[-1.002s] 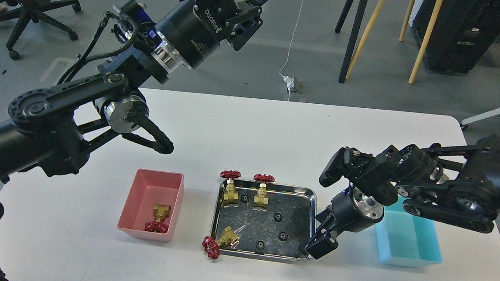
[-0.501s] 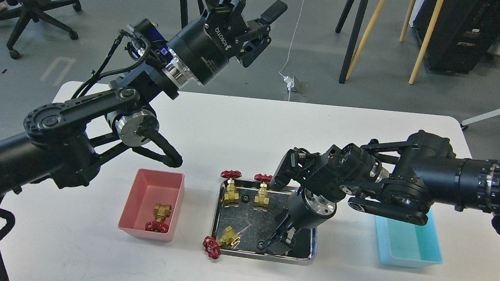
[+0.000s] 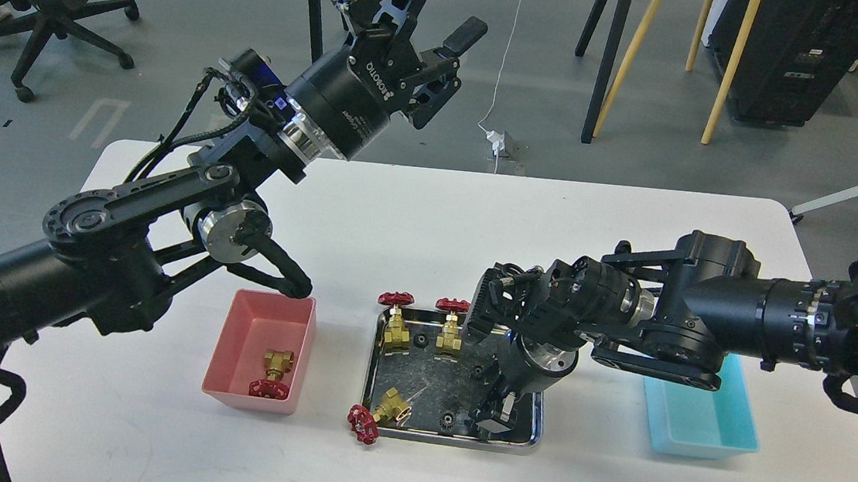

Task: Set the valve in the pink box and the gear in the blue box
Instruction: 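Lower the right gripper and grasp a small black gear on the tray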

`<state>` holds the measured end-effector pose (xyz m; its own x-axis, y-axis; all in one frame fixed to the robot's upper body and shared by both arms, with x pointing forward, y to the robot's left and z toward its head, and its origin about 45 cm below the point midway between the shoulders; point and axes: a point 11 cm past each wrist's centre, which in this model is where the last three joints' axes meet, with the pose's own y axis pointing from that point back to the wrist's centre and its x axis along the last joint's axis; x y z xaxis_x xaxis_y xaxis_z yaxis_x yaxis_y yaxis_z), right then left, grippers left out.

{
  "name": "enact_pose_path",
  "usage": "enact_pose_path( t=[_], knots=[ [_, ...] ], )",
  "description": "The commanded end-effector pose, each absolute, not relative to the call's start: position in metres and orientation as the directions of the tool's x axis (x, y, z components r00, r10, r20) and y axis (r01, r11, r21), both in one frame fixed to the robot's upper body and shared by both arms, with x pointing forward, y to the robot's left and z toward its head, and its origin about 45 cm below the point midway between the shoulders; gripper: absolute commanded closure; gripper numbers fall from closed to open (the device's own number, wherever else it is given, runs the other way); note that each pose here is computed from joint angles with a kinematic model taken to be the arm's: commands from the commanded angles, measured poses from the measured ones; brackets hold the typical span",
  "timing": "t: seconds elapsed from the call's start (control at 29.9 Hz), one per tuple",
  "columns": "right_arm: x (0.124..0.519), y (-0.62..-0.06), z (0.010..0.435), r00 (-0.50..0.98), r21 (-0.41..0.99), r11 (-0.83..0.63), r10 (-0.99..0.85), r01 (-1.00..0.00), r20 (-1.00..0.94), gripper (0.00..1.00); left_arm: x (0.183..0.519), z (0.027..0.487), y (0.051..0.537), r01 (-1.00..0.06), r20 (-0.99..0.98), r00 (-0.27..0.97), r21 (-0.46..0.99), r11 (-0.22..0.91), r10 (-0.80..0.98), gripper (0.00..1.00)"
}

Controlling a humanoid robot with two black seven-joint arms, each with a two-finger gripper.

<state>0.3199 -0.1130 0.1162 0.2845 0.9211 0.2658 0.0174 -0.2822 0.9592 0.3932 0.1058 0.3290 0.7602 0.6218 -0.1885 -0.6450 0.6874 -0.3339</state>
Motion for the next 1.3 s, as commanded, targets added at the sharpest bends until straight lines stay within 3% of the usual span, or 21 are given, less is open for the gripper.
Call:
enact_pose_path(
  t=[0.0, 0.63, 1.27],
  knots=[
    [0.319, -0.118, 0.11, 0.295, 0.963, -0.27, 0.921, 0.02, 0.253, 0.37, 0.393, 0.328, 0.105, -0.645, -0.191, 0.76, -0.333, 0.687, 0.621, 0.3],
    [0.319, -0.111, 0.11, 0.289, 0.961, -0.276, 0.922, 0.02, 0.258, 0.39, 0.391, 0.326, 0.102, -0.643, -0.2, 0.763, -0.333, 0.689, 0.615, 0.3],
    [0.312, -0.107, 0.104, 0.284, 0.96, -0.278, 0.924, 0.037, 0.257, 0.5, 0.389, 0.317, 0.104, -0.655, -0.217, 0.754, -0.319, 0.686, 0.619, 0.3]
  ],
)
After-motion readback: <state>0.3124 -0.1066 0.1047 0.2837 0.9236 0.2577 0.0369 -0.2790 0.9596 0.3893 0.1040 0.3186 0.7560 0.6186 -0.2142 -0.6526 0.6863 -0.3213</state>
